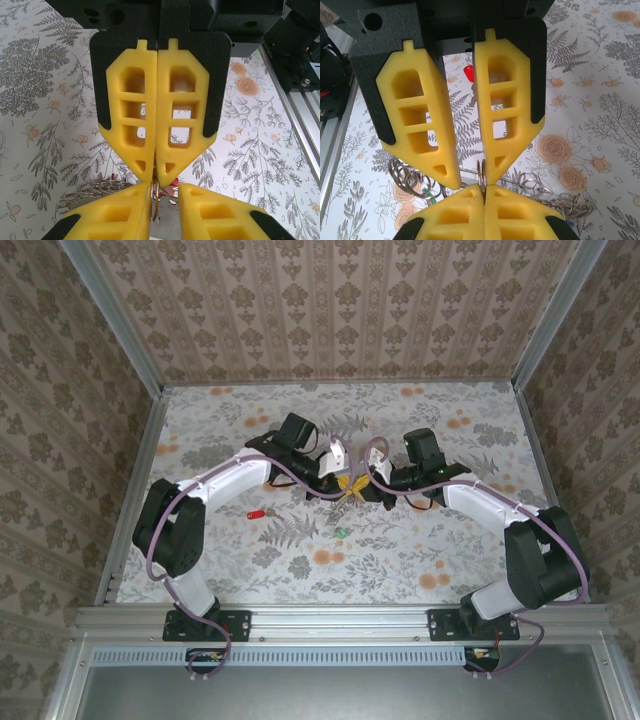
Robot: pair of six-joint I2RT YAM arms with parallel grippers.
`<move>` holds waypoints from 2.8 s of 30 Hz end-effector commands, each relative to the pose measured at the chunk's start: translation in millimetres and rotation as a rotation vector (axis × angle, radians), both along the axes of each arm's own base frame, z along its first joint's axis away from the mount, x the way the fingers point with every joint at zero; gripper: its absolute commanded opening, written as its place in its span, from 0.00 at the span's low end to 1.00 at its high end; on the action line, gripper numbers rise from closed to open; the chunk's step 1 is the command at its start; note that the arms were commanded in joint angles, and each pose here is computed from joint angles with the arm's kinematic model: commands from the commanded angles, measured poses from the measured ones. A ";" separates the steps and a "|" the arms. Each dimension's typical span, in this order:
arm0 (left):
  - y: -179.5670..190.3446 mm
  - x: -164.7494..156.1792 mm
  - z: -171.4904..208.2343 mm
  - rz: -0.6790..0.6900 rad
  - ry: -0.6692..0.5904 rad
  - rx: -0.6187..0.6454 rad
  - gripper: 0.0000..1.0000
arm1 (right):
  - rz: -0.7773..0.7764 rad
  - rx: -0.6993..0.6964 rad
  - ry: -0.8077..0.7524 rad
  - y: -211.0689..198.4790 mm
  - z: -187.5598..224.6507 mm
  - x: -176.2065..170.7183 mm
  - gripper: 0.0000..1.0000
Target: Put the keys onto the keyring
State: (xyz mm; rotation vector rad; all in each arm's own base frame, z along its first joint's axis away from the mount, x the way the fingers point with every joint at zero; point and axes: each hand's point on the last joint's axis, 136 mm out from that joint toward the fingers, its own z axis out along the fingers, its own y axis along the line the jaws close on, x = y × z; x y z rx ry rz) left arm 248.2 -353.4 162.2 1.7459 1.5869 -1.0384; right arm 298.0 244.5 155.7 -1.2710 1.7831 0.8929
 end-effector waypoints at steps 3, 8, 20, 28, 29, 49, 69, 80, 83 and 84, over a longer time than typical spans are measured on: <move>4.3 -1.6 -13.2 -0.009 0.023 0.054 0.16 | 0.038 0.065 -0.135 8.3 36.7 5.4 0.00; 3.2 -0.4 -16.2 -0.012 0.033 0.061 0.17 | 0.039 0.082 -0.138 9.6 38.7 5.1 0.00; 3.0 4.2 6.5 0.015 0.024 -0.069 0.00 | -0.047 0.033 -0.091 -2.1 12.4 8.9 0.09; 4.1 -3.4 27.3 -0.023 0.052 -0.211 0.00 | -0.100 0.061 -0.061 -9.0 2.9 17.0 0.17; 3.7 -3.3 28.1 -0.023 0.057 -0.222 0.00 | -0.092 0.061 -0.051 -8.3 3.1 17.4 0.17; 6.9 3.9 24.8 0.021 0.022 -0.209 0.00 | -0.176 0.001 -0.176 -25.1 21.8 16.8 0.20; 8.0 -2.3 30.7 -0.011 0.029 -0.212 0.00 | 0.067 0.047 -0.091 2.1 12.6 -0.1 0.30; 8.6 -0.8 36.7 -0.014 0.037 -0.241 0.00 | 0.040 0.057 -0.029 5.1 1.8 -0.6 0.13; 9.4 1.6 39.3 -0.003 0.033 -0.255 0.00 | 0.035 0.063 -0.003 5.7 2.2 -0.3 0.07; 10.2 2.4 41.0 0.001 0.032 -0.263 0.00 | 0.033 0.069 0.000 6.0 2.7 -0.8 0.06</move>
